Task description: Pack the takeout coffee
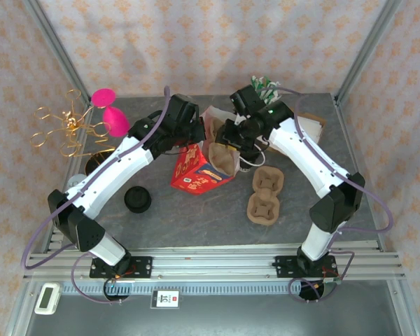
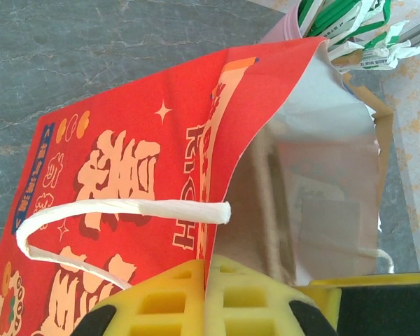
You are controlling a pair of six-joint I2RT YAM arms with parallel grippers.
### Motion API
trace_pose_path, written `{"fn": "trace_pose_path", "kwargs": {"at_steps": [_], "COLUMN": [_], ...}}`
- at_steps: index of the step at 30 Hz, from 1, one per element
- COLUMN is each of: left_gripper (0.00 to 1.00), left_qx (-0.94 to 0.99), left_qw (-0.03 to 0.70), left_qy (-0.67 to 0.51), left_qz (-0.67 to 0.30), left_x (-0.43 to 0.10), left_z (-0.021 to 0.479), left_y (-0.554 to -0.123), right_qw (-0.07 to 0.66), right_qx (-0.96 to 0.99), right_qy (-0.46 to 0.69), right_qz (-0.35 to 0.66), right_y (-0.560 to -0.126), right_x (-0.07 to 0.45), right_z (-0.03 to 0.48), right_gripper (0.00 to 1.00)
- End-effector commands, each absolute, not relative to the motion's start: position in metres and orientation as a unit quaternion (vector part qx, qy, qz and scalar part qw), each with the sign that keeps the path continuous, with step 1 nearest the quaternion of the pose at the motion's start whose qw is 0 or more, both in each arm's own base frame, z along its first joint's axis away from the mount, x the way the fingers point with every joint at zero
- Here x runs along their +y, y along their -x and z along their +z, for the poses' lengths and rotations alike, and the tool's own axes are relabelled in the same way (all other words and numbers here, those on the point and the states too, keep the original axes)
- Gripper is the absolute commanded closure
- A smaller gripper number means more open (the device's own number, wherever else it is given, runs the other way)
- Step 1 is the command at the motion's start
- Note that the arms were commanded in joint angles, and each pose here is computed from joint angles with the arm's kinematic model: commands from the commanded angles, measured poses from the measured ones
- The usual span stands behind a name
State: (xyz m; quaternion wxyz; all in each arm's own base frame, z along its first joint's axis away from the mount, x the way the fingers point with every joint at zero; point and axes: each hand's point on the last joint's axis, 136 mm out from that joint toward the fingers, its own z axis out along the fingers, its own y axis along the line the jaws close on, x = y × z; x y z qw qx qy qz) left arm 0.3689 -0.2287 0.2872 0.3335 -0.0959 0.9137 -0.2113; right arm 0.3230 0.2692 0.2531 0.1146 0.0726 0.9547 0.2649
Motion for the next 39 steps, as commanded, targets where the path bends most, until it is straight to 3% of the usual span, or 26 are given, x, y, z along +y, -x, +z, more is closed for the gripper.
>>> {"fn": "trace_pose_path", "kwargs": {"at_steps": [1,18,22,35,39], "left_gripper": [0.98,0.99,0.99,0.97,0.92], "left_qx": [0.907,0.894,0.901,0.876,0.880], "left_qw": [0.344,0.337,0.329,0.341,0.341], "left_qy": [0.097,0.123,0.148,0.202,0.208], "left_qz": [-0.222,-0.269,-0.240,-0.274,-0.256], "left_x": [-0.226,-0.238,-0.222,-0.200,-0.190], "left_z": [0.297,0.303,0.289,0.285,0.278], "left_y": [-0.370,-0.372,-0.370,-0.366,-0.362], "right_qw": [0.118,0.153,0.166,0.161,0.157], "right_qx": [0.950,0.956,0.961,0.975,0.976], "right_qy": [-0.064,-0.048,-0.042,-0.012,-0.003], "right_qz": [0.282,0.244,0.216,0.154,0.150], "right_y": [-0.316,-0.319,-0.322,-0.316,-0.311], "right_x": [0.268,0.272,0.269,0.280,0.286], "right_z": [0.264,0.266,0.269,0.258,0.256], "right_gripper": [0.56,0.55,0.55,0.55,0.55]}}
